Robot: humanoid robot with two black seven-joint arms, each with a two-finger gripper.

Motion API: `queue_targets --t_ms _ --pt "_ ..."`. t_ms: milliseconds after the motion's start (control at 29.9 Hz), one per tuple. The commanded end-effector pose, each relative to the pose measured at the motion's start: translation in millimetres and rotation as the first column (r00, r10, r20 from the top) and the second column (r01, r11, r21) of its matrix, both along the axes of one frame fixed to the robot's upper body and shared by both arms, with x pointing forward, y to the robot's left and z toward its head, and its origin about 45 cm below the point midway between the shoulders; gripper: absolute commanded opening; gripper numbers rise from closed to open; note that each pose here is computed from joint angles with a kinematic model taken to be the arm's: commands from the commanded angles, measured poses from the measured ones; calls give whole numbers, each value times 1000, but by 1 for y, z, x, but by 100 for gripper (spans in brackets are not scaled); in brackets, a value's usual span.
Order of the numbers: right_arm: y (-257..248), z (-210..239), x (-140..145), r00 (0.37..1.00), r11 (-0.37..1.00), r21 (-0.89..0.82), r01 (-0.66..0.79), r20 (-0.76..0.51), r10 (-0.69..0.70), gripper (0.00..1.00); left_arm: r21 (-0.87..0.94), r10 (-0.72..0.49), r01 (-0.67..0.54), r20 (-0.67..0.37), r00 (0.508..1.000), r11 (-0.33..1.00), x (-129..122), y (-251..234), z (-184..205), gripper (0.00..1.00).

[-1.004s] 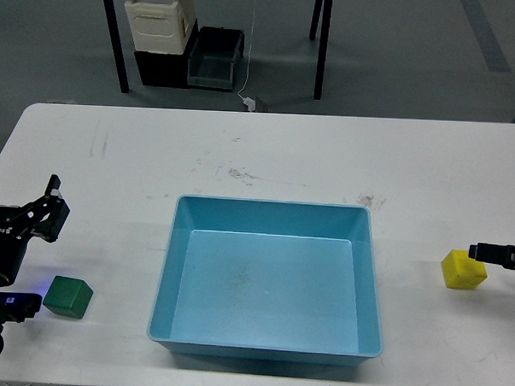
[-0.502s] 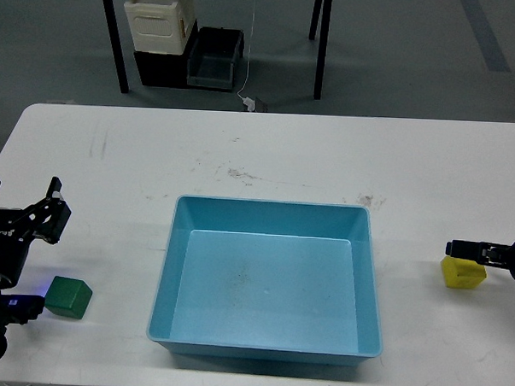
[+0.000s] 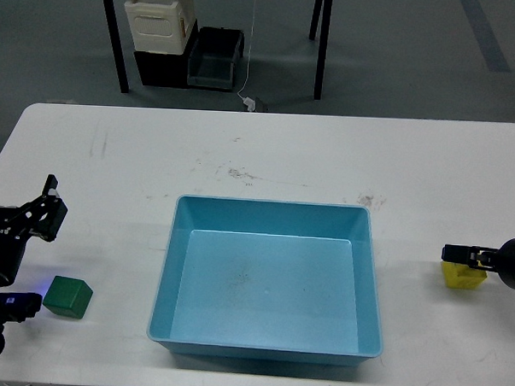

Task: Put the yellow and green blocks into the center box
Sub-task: 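Lower the right gripper onto the yellow cube and close on it, then lift the yellow cube with the right gripper and carry it over the box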

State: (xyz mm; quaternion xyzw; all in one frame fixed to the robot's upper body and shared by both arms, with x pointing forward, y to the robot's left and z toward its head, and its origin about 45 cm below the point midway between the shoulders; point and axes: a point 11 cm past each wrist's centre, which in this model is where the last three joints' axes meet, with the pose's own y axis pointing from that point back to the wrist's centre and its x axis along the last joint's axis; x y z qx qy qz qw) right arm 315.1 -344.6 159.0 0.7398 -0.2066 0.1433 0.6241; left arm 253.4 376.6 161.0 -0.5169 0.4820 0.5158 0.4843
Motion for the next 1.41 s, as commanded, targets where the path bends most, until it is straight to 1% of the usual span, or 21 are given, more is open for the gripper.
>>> queue_targets --t_ms 0,100,335,435,502,536,636,669,770,803,937,1038,1172,1372 --pt "1 -2 -2 1000 1000 1 -2 -3 2 92 0 0 0 1 1000 1000 0 0 0 100" --pt "1 -2 -2 1000 1000 0 -4 -4 4 89 0 0 0 -1 1000 1000 -1 0 0 100" --pt "0 -3 -3 1000 1000 -4 -2 -7 2 68 0 0 0 -1 1000 1000 -1 0 0 100" --pt "-4 -8 -7 1000 999 -38 -2 -28 0 55 0 0 0 -2 1000 1000 -1 0 -1 100" --pt "-7 -12 -11 999 998 -70 5 -49 -8 43 0 2 -2 0 1000 1000 -1 0 0 100" --pt "-9 -13 -12 998 997 -83 11 -58 -16 34 0 2 -2 0 1000 1000 -1 0 0 100" --pt "-10 -14 -11 998 995 -97 23 -57 -29 20 0 2 -2 0 1000 1000 -1 0 0 100" --pt "-12 -12 -8 998 995 -97 33 -48 -38 14 0 2 -2 0 1000 1000 -1 0 0 100" --pt "-21 4 11 996 993 -79 90 18 -89 2 0 2 -2 0 1000 1000 -1 0 0 100" --pt "-24 12 19 993 992 -66 112 47 -109 0 0 3 -3 -1 1000 1000 -1 1 0 100" --pt "-34 56 51 966 982 14 190 178 -189 0 0 3 -3 -1 1000 1000 -1 1 0 100" --pt "-37 86 66 941 975 70 211 257 -222 0 0 18 -18 -1 1000 1000 -1 2 0 100" --pt "-27 132 89 907 976 136 170 366 -209 0 0 46 -46 -1 999 999 -1 5 0 100" --pt "-13 186 112 852 977 182 110 489 -187 0 1 46 -46 -1 999 999 -1 5 0 100"
